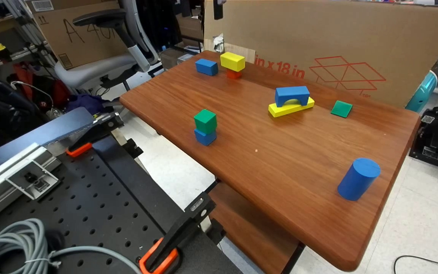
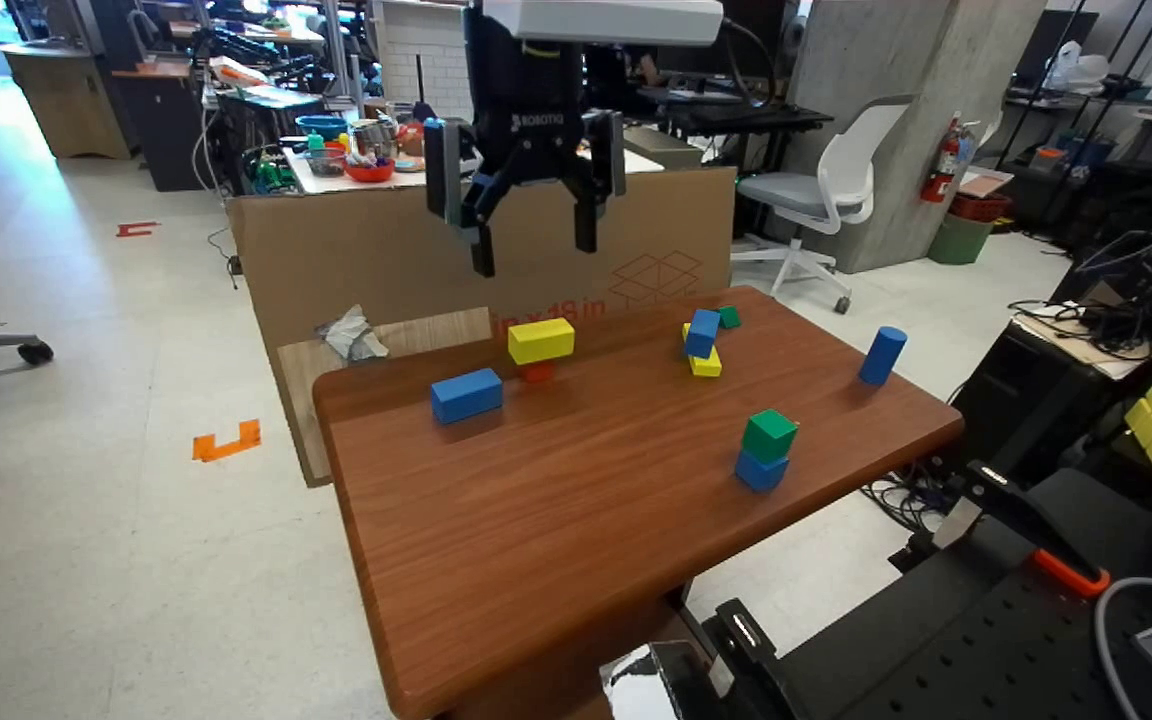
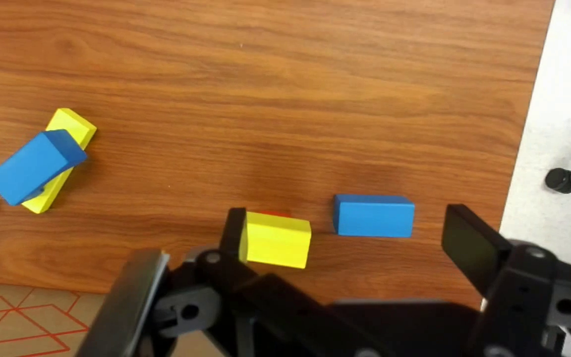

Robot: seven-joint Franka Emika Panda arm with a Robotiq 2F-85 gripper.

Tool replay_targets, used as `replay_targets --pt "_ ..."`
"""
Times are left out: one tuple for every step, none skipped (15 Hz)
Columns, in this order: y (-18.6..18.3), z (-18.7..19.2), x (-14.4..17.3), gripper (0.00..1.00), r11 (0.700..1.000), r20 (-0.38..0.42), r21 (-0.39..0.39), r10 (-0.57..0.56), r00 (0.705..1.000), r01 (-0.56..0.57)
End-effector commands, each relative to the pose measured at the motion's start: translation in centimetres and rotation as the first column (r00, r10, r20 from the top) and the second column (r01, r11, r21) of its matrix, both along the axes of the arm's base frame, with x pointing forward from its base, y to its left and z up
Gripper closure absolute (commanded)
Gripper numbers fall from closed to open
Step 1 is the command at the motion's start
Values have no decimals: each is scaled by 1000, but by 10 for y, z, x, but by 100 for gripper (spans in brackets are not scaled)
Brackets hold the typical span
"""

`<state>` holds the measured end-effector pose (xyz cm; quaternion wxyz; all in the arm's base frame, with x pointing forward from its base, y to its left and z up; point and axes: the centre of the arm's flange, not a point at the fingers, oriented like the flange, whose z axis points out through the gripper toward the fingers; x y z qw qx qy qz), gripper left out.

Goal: Pick the yellow block and place it on the orange block

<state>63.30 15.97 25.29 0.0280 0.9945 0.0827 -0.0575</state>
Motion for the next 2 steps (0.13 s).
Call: replay_targets --pt "-1 1 -3 0 1000 -3 -1 2 1000 -2" --pt "-1 -1 -4 0 1000 -6 -2 3 1000 -3"
